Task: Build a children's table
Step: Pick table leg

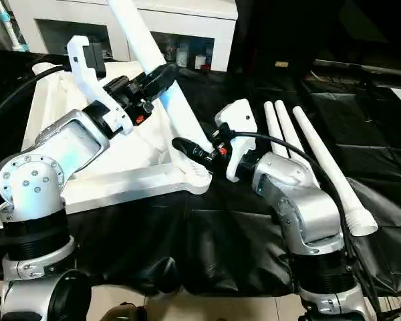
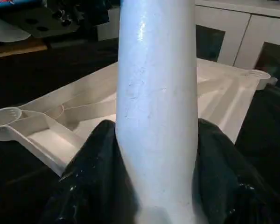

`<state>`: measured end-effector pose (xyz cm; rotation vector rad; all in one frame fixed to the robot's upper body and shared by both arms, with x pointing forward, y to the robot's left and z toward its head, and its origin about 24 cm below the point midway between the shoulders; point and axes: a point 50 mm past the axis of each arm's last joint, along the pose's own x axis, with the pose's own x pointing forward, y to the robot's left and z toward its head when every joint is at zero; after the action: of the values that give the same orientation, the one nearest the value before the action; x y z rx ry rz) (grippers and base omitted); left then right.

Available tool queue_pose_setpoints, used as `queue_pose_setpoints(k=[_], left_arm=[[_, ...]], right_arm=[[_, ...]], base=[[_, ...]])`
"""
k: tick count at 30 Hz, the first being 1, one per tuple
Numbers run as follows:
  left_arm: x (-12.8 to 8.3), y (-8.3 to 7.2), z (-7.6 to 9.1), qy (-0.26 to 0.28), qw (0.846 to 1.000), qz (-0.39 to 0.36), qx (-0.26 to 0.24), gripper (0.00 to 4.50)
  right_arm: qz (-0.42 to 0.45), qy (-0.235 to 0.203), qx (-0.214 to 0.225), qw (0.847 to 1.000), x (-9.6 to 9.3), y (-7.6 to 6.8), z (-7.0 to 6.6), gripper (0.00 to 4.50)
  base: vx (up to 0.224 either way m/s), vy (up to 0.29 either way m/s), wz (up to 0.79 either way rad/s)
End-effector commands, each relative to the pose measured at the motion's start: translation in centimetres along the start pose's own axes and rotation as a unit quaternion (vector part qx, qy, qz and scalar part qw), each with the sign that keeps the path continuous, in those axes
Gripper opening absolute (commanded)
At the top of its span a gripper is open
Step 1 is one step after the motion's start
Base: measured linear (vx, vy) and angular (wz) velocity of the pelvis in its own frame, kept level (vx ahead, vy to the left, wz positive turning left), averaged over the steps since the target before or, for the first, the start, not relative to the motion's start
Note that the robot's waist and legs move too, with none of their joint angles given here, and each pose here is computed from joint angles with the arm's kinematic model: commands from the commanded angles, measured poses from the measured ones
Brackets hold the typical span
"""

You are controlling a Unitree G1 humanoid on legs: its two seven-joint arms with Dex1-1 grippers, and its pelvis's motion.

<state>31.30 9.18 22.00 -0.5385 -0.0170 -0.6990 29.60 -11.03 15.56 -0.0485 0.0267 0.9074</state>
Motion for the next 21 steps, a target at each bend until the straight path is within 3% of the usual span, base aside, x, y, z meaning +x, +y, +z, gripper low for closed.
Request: queue_pose_setpoints(k=[1,9,16,18,21], left_arm=[[0.55,-0.79,-0.90,0.024,0.999,-0.024,-0.001,2.09],[0.63,-1.17,-1.03,0.030,0.999,-0.039,0.006,1.88],[0.46,-1.05,-0.77,0.024,0.999,-0.044,0.008,1.86],[0.45,-1.01,-0.73,0.023,0.999,-0.044,0.009,1.86],[0.39,-0.67,-0.45,0.018,0.999,-0.041,0.013,1.86]], right_arm=[[0.012,0.001,-0.008,1.000,0.11,0.51,-0.13,1.93],[0.040,0.003,-0.014,0.999,0.18,1.25,-0.23,1.93],[0.031,0.007,-0.029,0.999,0.16,1.06,-0.25,1.93],[0.026,0.007,-0.029,0.999,0.19,0.94,-0.25,2.49],[0.025,-0.004,-0.009,1.000,0.25,0.66,-0.04,2.71]], base=[[0.000,0.000,0.00],[0.000,0.000,0.00],[0.000,0.000,0.00],[0.000,0.000,0.00],[0.000,0.000,0.00]])
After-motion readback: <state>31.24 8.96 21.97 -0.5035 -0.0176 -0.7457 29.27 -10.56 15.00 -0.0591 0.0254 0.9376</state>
